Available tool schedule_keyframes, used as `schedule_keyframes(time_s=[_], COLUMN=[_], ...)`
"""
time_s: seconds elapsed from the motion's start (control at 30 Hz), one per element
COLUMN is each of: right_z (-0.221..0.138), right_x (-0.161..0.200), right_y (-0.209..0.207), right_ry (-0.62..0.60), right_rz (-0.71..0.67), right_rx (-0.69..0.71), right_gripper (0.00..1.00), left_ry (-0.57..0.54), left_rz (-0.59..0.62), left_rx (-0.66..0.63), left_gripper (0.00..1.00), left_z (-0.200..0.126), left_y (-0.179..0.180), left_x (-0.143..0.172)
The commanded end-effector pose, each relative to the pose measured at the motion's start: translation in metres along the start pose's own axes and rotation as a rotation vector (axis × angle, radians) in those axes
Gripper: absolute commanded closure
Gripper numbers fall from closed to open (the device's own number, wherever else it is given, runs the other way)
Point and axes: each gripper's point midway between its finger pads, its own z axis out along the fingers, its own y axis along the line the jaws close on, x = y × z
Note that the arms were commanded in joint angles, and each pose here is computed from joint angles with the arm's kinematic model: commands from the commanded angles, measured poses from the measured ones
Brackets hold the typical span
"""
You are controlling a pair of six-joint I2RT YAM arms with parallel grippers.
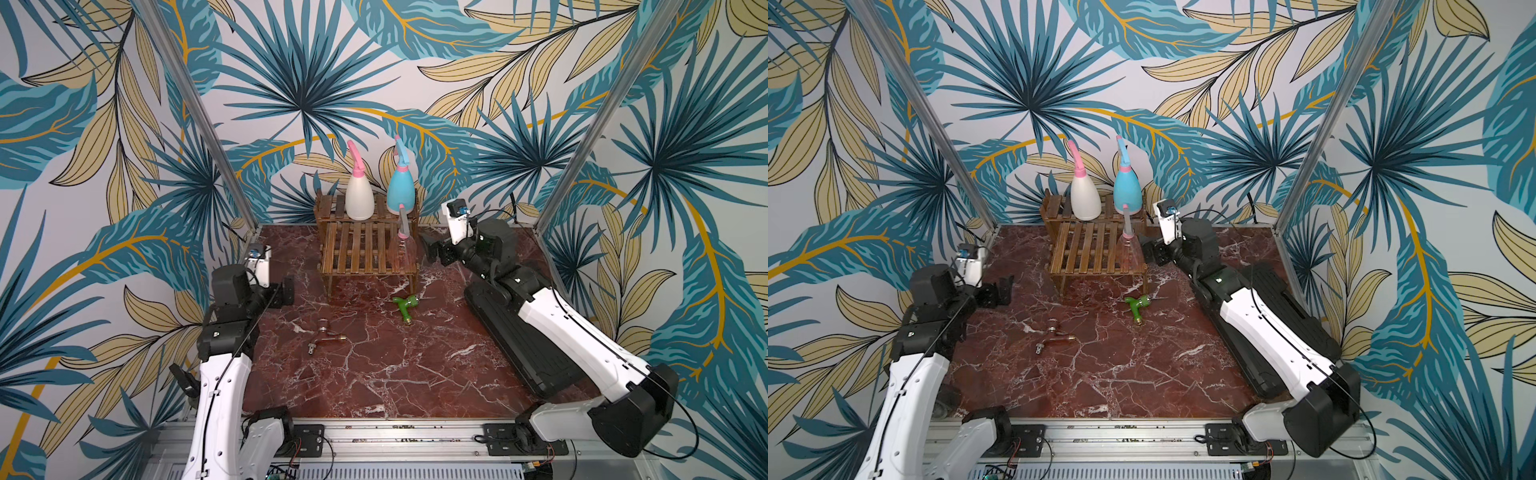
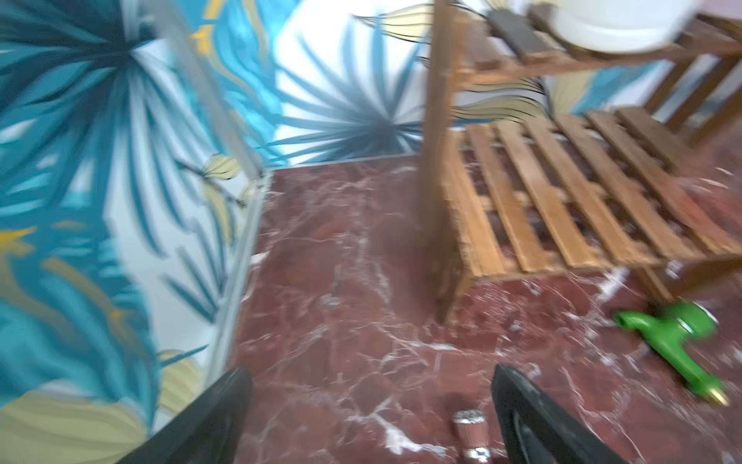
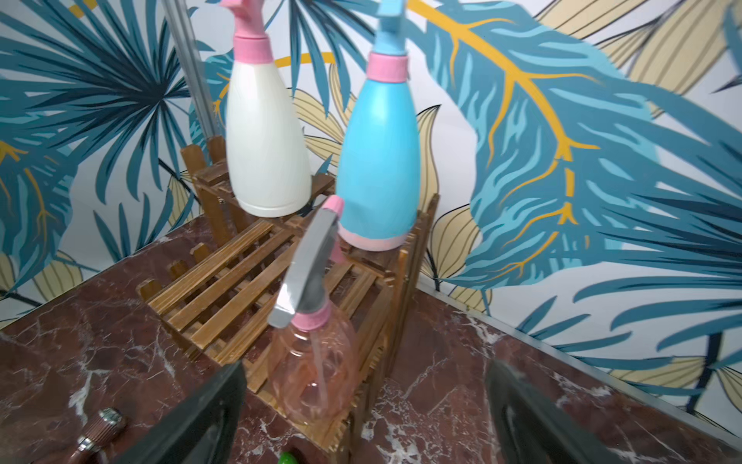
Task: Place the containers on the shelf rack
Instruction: 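Place the container on the shelf, then pick up a container from the corner of the board.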
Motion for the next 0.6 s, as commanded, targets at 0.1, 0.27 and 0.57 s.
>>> schedule_keyframes(time_s=[0.1,0.27,0.57], right_z=[-0.016,-0.026,-0.058], right_x=[0.016,0.017,0.010], right_y=[-0.032,-0.035,-0.039], right_ry=[-0.024,-0.041,-0.114], right_rz=[0.019,0.010,0.023], right_rx=[0.035,0.030,0.063], right_gripper=[0.01,0.01,0.01], left_ry=[0.075,0.142,0.208], left_rz=[-0.218,-0.372,-0.597], left_rx=[-0.574,-0.843,-1.105], left_gripper=[0.00,0.00,0.00], left_z=[-0.066,-0.104,-0.140], left_y=[0.114,0.158,0.183], left_x=[0.023,0.059,0.116])
